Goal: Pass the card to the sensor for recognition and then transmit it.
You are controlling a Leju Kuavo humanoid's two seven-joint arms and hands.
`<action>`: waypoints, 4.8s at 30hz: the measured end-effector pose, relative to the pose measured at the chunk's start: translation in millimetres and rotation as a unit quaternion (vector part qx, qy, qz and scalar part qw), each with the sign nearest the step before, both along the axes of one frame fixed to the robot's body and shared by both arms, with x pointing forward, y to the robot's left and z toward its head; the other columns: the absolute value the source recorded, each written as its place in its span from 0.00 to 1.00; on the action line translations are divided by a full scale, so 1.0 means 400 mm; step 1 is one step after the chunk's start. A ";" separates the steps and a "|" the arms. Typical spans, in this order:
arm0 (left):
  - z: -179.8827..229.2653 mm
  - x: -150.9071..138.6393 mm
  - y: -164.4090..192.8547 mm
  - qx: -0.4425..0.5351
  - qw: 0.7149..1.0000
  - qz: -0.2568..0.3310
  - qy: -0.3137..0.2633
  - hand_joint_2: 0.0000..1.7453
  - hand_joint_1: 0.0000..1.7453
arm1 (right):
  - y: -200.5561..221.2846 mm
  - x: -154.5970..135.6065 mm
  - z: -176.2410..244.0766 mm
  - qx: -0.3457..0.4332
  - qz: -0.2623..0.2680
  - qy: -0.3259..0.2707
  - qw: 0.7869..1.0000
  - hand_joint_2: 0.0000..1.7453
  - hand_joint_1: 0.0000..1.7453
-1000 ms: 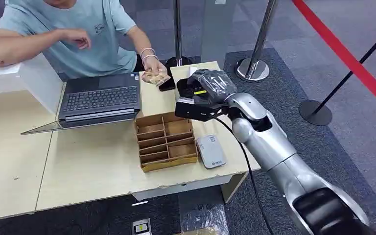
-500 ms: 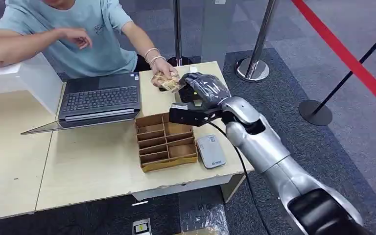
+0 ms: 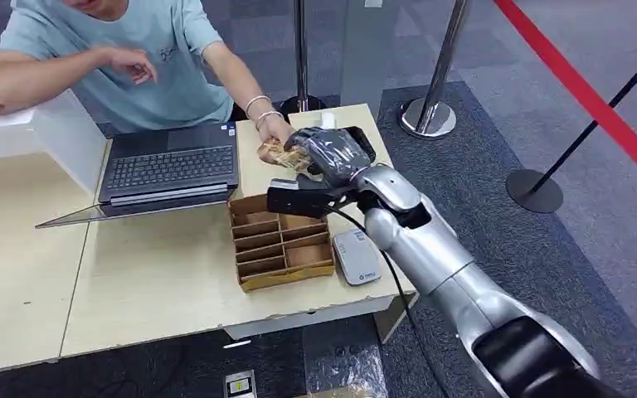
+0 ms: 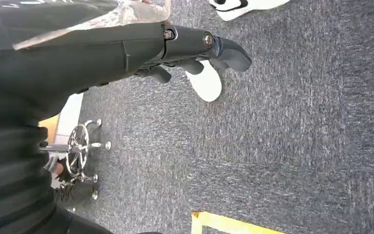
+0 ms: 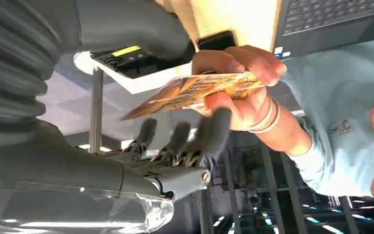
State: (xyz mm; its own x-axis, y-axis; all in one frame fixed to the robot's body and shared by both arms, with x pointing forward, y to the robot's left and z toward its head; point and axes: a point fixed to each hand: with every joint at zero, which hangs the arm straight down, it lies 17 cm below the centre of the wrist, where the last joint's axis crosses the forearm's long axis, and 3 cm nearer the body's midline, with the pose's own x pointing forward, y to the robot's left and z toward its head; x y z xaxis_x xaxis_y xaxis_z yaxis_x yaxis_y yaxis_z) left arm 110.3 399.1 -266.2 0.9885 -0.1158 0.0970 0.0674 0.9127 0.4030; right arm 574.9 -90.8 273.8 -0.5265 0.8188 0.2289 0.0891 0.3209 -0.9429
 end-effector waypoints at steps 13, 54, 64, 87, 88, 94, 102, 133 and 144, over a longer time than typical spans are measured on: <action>0.000 -0.001 -0.001 0.000 1.000 0.000 0.000 1.00 0.00 | 0.019 0.003 0.003 0.002 0.005 0.001 1.000 1.00 1.00; -0.002 -0.014 -0.008 0.006 1.000 0.018 0.005 1.00 0.00 | -0.359 -0.059 -0.437 0.104 -0.138 0.185 0.967 1.00 1.00; -0.002 -0.004 -0.020 0.003 1.000 0.012 -0.004 1.00 0.00 | -0.284 -0.103 -0.524 0.102 -0.118 0.223 0.962 1.00 1.00; -0.001 -0.002 -0.016 0.008 1.000 0.010 -0.005 1.00 0.00 | -0.255 -0.117 -0.592 0.095 -0.111 0.263 0.954 1.00 1.00; -0.001 -0.001 -0.016 0.008 1.000 0.009 -0.006 1.00 0.00 | -0.254 -0.116 -0.592 0.096 -0.111 0.265 0.953 1.00 1.00; 0.000 0.004 -0.017 0.009 1.000 0.004 -0.010 1.00 0.00 | -0.243 -0.102 -0.581 0.094 -0.111 0.269 0.952 1.00 1.00; 0.000 0.004 -0.018 0.007 1.000 0.002 -0.010 1.00 0.00 | -0.210 -0.027 -0.454 0.088 -0.108 0.239 0.961 1.00 1.00; 0.000 0.010 -0.021 0.007 1.000 -0.015 -0.010 1.00 0.00 | 0.150 0.052 0.051 0.056 0.035 0.063 0.996 1.00 1.00; 0.000 0.018 -0.024 0.007 0.999 -0.031 -0.015 1.00 0.00 | 0.229 0.042 0.177 0.030 0.065 0.012 0.997 1.00 1.00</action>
